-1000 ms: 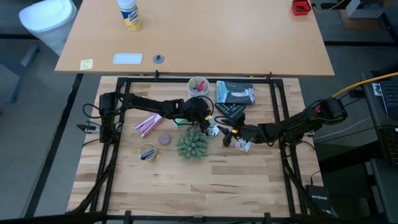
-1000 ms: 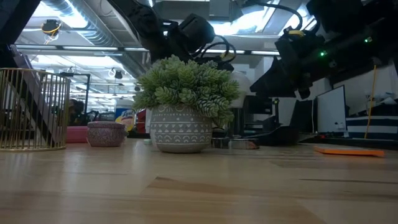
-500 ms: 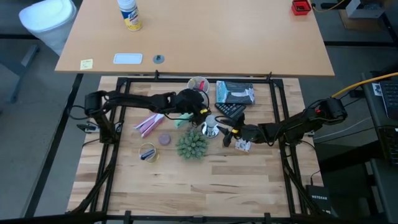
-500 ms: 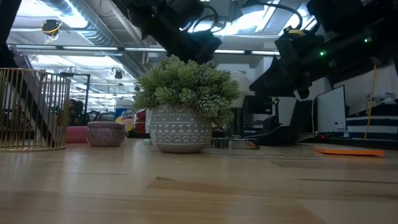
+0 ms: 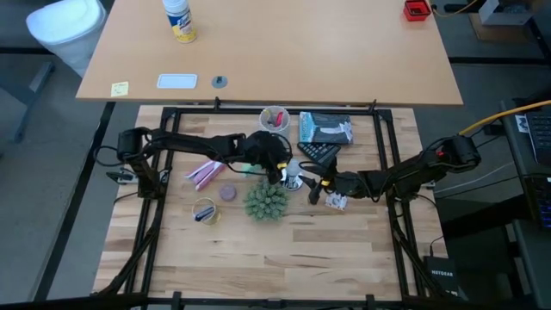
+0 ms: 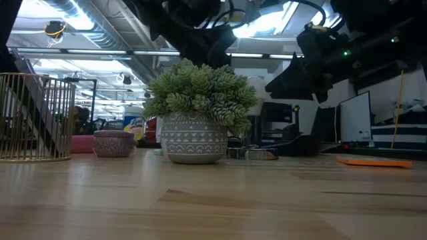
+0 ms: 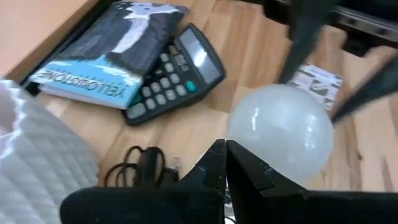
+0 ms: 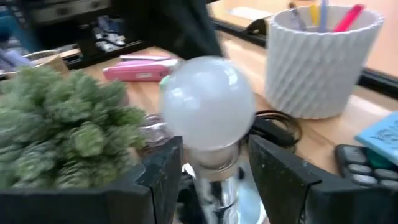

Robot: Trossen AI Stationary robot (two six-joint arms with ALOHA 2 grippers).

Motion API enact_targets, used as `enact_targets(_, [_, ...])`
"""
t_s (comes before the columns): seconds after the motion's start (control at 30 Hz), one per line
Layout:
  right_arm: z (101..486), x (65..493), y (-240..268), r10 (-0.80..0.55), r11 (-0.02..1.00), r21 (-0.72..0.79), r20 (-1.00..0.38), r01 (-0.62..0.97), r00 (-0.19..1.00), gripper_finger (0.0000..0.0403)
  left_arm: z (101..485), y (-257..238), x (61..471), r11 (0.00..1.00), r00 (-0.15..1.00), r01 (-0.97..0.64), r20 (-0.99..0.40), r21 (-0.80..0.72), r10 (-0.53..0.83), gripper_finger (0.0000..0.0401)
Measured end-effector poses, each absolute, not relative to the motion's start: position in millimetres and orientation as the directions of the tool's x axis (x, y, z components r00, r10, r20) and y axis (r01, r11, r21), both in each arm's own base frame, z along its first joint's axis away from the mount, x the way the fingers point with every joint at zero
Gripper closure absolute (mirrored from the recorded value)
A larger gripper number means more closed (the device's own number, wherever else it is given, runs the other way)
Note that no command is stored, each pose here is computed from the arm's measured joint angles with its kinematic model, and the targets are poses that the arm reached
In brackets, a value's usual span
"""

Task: Screw lightbulb
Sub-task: Remove the lightbulb from the silver desk lamp, then return to Home Position

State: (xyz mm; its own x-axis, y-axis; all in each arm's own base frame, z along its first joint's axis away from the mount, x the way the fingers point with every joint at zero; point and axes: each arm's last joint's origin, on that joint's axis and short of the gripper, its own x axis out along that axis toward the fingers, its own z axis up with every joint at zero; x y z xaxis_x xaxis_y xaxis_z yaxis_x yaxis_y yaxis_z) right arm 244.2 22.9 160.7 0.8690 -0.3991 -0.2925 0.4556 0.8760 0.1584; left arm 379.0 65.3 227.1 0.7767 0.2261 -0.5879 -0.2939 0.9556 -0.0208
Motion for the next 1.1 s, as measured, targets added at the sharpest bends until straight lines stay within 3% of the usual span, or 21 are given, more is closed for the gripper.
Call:
enact_targets(0.67, [160.5,244.3,4.0,-0.501,0.82,0.141,-0.289,0.554,0.816,0.0217,224.0,44.2,378.6,0.962,0.756,-0.272,-0.627,-0.037,0.19,0.04])
enact_targets(0.8, [160.0,243.2,1.2,-0.561,0.785,0.118,-0.281,0.609,0.778,0.0217,224.4,36.8,379.8,0.974,0.771,-0.216,-0.625,-0.07,0.126,0.04])
enact_targets(1.1, [159.4,243.6,-4.3,-0.559,0.783,0.12,-0.293,0.61,0.776,0.0217,222.5,27.1,381.1,0.978,0.766,-0.205,-0.628,-0.043,0.133,0.04])
